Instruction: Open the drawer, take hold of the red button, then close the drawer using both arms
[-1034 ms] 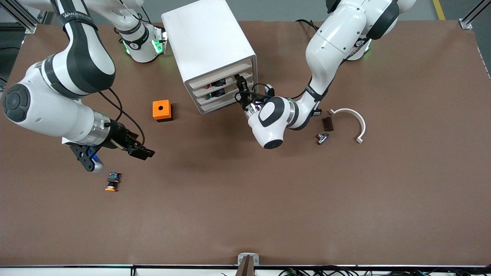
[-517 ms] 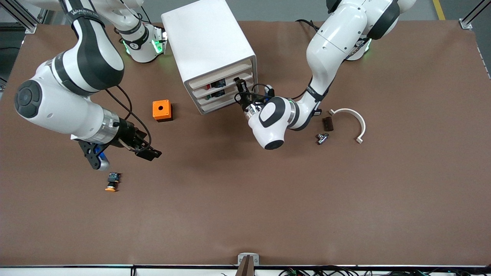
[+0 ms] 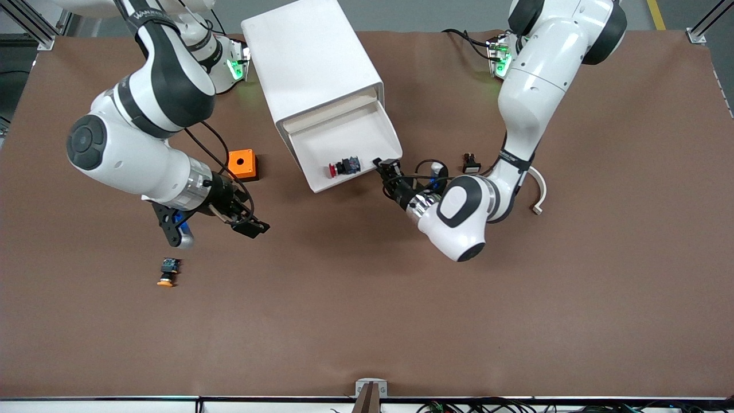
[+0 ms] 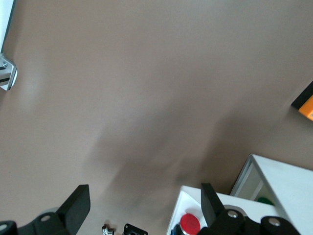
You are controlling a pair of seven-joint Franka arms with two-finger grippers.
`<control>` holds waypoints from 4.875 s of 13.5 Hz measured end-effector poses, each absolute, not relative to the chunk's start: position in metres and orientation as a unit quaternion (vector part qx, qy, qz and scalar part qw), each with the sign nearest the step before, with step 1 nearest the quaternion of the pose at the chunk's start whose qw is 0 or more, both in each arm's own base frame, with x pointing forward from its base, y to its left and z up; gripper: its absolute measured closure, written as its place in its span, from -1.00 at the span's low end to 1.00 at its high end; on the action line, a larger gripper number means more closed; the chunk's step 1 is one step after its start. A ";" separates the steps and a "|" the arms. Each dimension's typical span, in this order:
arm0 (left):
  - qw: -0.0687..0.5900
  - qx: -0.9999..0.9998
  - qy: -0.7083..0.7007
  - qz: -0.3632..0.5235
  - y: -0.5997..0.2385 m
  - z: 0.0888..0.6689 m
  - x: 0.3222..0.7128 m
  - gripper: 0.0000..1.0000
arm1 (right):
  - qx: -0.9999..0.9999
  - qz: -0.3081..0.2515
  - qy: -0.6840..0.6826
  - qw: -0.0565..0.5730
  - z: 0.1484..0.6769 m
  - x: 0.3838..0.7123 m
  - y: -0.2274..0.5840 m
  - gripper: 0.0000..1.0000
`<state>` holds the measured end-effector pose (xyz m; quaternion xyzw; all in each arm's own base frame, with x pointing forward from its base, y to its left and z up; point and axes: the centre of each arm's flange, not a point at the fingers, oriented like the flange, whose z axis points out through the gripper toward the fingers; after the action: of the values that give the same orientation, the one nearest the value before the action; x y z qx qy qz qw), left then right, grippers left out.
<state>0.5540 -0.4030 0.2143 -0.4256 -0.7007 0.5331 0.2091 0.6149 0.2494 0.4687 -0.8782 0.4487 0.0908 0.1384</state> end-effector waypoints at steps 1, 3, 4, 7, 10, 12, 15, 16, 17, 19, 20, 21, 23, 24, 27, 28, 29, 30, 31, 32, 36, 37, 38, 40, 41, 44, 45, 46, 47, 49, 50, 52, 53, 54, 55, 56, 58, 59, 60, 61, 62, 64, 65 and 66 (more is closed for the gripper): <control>0.195 -0.434 -0.696 0.537 -0.397 0.215 0.559 0.67 | -0.875 0.088 0.457 0.132 0.465 0.612 0.261 -1.00; 0.178 -0.446 -0.690 0.542 -0.392 0.218 0.565 0.52 | -0.871 0.077 0.472 0.116 0.454 0.603 0.293 -1.00; 0.173 -0.450 -0.688 0.543 -0.391 0.220 0.567 0.33 | -0.867 0.072 0.480 0.112 0.449 0.597 0.311 -1.00; 0.161 -0.450 -0.691 0.543 -0.384 0.227 0.577 -0.36 | -0.863 0.064 0.494 0.092 0.437 0.573 0.360 -1.00; 0.135 -0.438 -0.712 0.532 -0.342 0.236 0.608 -0.97 | -0.864 0.065 0.495 0.068 0.420 0.542 0.398 -1.00; 0.131 -0.453 -0.723 0.505 -0.313 0.242 0.621 -0.99 | -0.868 0.062 0.490 0.045 0.403 0.520 0.417 -1.00; 0.142 -0.504 -0.734 0.433 -0.298 0.254 0.626 -0.99 | -0.866 0.051 0.497 0.029 0.385 0.493 0.440 -1.00; 0.143 -0.531 -0.729 0.407 -0.295 0.260 0.626 -0.99 | -0.864 0.051 0.500 0.031 0.380 0.487 0.444 -1.00; 0.139 -0.563 -0.718 0.386 -0.292 0.265 0.626 -0.99 | -0.861 0.050 0.504 0.034 0.375 0.484 0.446 -1.00; 0.123 -0.626 -0.681 0.360 -0.293 0.276 0.626 -0.99 | -0.855 0.041 0.516 0.040 0.365 0.480 0.447 -1.00; 0.116 -0.653 -0.662 0.349 -0.297 0.283 0.625 -0.99 | -0.853 0.035 0.520 0.040 0.360 0.477 0.450 -0.99; 0.112 -0.677 -0.644 0.337 -0.303 0.291 0.622 -0.99 | -0.851 0.027 0.522 0.039 0.355 0.474 0.454 -0.99; 0.103 -0.724 -0.603 0.319 -0.317 0.304 0.615 -0.99 | -0.850 0.016 0.526 0.033 0.342 0.468 0.462 -0.92; 0.097 -0.743 -0.584 0.314 -0.324 0.309 0.612 -0.99 | -0.849 0.014 0.527 0.031 0.337 0.466 0.464 -0.92; 0.094 -0.784 -0.543 0.287 -0.344 0.327 0.600 -1.00 | -0.849 0.014 0.527 0.032 0.334 0.466 0.466 -0.40; 0.091 -0.800 -0.524 0.278 -0.350 0.329 0.597 -1.00 | -0.849 0.013 0.527 0.033 0.334 0.466 0.466 -0.40; 0.086 -0.818 -0.500 0.270 -0.358 0.329 0.594 -1.00 | -0.849 0.013 0.527 0.034 0.335 0.467 0.466 -0.26; 0.080 -0.834 -0.475 0.267 -0.363 0.328 0.592 -1.00 | -0.848 0.012 0.528 0.036 0.337 0.469 0.466 0.01; 0.072 -0.850 -0.449 0.268 -0.366 0.327 0.590 -1.00 | -0.848 0.011 0.529 0.038 0.339 0.470 0.466 0.14; 0.063 -0.865 -0.419 0.268 -0.368 0.327 0.589 -1.00 | -0.848 0.011 0.529 0.038 0.339 0.471 0.465 0.14; 0.039 -0.917 -0.319 0.234 -0.384 0.319 0.585 -1.00 | -0.865 0.007 0.501 0.042 0.345 0.477 0.464 0.14; 0.028 -0.924 -0.305 0.228 -0.393 0.316 0.582 -1.00 | -0.872 0.007 0.487 0.040 0.350 0.482 0.460 0.14; 0.017 -0.929 -0.296 0.221 -0.404 0.313 0.579 -1.00 | -0.882 0.009 0.471 0.035 0.359 0.489 0.454 0.14; 0.000 -0.937 -0.283 0.206 -0.425 0.300 0.567 -1.00 | -0.904 0.015 0.425 0.033 0.385 0.513 0.429 0.14; -0.003 -0.940 -0.275 0.200 -0.436 0.292 0.560 -1.00 | -0.918 0.017 0.395 0.032 0.396 0.528 0.412 0.14; -0.007 -0.955 -0.223 0.195 -0.460 0.283 0.540 -1.00 | -0.958 0.018 0.286 0.023 0.422 0.569 0.356 0.14; -0.011 -0.958 -0.207 0.196 -0.467 0.284 0.534 -1.00 | -0.967 0.016 0.253 0.020 0.427 0.581 0.338 0.14; -0.016 -0.961 -0.193 0.198 -0.476 0.285 0.527 -1.00 | -0.975 0.012 0.221 0.015 0.428 0.594 0.318 0.14; -0.019 -0.963 -0.183 0.199 -0.485 0.286 0.520 -1.00 | -0.982 0.009 0.191 0.008 0.424 0.608 0.296 0.14; -0.018 -0.966 -0.163 0.200 -0.505 0.287 0.501 -1.00 | -0.991 0.010 0.134 -0.010 0.409 0.632 0.245 0.14; -0.015 -0.968 -0.152 0.201 -0.517 0.287 0.488 -1.00 | -0.993 0.016 0.114 -0.012 0.401 0.643 0.218 0.14; -0.007 -0.970 -0.137 0.202 -0.540 0.285 0.461 -1.00 | -0.996 0.030 0.081 0.006 0.382 0.663 0.159 0.14; -0.002 -0.970 -0.135 0.203 -0.549 0.284 0.449 -1.00 | -0.997 0.034 0.068 0.018 0.370 0.672 0.131 0.14; 0.003 -0.970 -0.134 0.204 -0.558 0.284 0.437 -1.00 | -0.997 0.039 0.058 0.026 0.353 0.679 0.104 0.14; 0.005 -0.969 -0.134 0.206 -0.566 0.284 0.426 -1.00 | -0.997 0.041 0.050 0.030 0.334 0.685 0.085 0.14; 0.007 -0.968 -0.136 0.210 -0.573 0.284 0.416 -1.00 | -0.998 0.042 0.045 0.031 0.314 0.688 0.075 0.14; 0.011 -0.965 -0.143 0.220 -0.584 0.285 0.398 -1.00 | -0.998 0.037 0.037 0.036 0.274 0.690 0.072 0.14; 0.012 -0.964 -0.144 0.224 -0.588 0.285 0.392 -1.00 | -0.998 0.032 0.031 0.038 0.256 0.690 0.073 0.14; 0.014 -0.963 -0.147 0.227 -0.591 0.285 0.386 -1.00 | -0.999 0.027 0.024 0.039 0.242 0.689 0.072 0.14; 0.017 -0.961 -0.150 0.230 -0.592 0.283 0.382 -1.00 | -0.999 0.022 0.018 0.039 0.231 0.689 0.067 0.14; 0.020 -0.960 -0.152 0.232 -0.593 0.282 0.379 -1.00 | -0.999 0.016 0.012 0.037 0.220 0.690 0.061 0.14; 0.023 -0.959 -0.160 0.234 -0.594 0.281 0.375 -1.00 | -0.999 0.013 0.009 0.034 0.206 0.690 0.052 0.14; 0.023 -0.958 -0.163 0.234 -0.593 0.282 0.377 -1.00 | -0.999 0.014 0.009 0.033 0.203 0.690 0.050 0.14; 0.021 -0.958 -0.170 0.228 -0.589 0.287 0.384 -1.00 | -0.999 0.014 0.009 0.033 0.200 0.690 0.048 0.14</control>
<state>0.3844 -0.5890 0.2873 -0.9584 -0.1699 0.2283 0.0206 0.6900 0.0483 0.1999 -0.9993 0.0090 0.0144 0.0327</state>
